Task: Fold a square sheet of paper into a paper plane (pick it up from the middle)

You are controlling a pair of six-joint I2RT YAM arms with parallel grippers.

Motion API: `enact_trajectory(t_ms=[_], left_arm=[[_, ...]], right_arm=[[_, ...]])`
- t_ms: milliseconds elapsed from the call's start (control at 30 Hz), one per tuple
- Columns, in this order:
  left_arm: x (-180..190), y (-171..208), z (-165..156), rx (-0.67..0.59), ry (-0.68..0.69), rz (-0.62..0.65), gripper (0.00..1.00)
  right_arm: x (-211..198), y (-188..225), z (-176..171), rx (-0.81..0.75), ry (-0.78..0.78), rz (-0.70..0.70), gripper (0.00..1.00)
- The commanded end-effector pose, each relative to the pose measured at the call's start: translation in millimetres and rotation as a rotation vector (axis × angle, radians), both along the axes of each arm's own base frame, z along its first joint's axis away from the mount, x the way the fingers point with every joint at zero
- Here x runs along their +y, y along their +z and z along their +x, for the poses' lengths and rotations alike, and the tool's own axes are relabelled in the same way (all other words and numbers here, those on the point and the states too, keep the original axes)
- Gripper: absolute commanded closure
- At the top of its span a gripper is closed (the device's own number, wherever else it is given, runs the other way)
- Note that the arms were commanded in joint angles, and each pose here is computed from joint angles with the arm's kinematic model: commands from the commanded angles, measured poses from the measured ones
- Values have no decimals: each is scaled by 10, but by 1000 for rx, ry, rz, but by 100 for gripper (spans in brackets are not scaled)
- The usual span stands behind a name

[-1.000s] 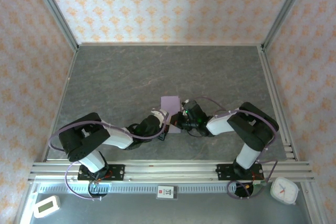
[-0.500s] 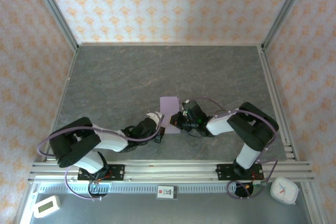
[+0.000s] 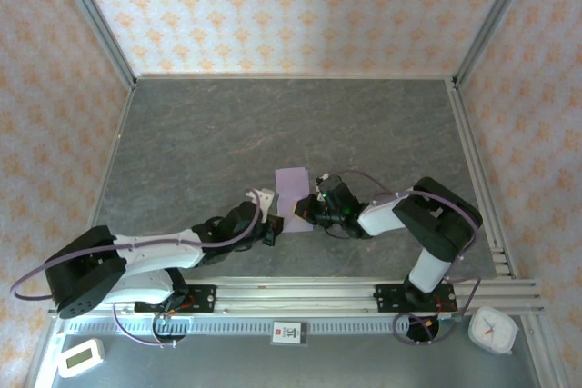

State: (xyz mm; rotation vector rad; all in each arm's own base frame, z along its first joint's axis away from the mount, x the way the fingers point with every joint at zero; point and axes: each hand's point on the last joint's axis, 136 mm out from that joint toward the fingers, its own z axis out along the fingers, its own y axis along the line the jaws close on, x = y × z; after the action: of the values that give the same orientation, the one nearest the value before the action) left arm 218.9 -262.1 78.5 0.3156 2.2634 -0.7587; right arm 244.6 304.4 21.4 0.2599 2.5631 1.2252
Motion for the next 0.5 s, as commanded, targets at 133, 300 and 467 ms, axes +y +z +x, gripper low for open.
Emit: enact_trajectory(t_ms=[133,300,467], left_arm=[[-421,-8,89,-22,-128,-10,100],[-342,-253,120,-1,-87,-2,100],[-186,-251,87,8,-18,-97,100]], right_arm=[[-247,-389,-163,97,-39,-112,100],[-247,-377,-154,97,-42,-115,100],[-243,-374,-149,95,-38,-119,100]])
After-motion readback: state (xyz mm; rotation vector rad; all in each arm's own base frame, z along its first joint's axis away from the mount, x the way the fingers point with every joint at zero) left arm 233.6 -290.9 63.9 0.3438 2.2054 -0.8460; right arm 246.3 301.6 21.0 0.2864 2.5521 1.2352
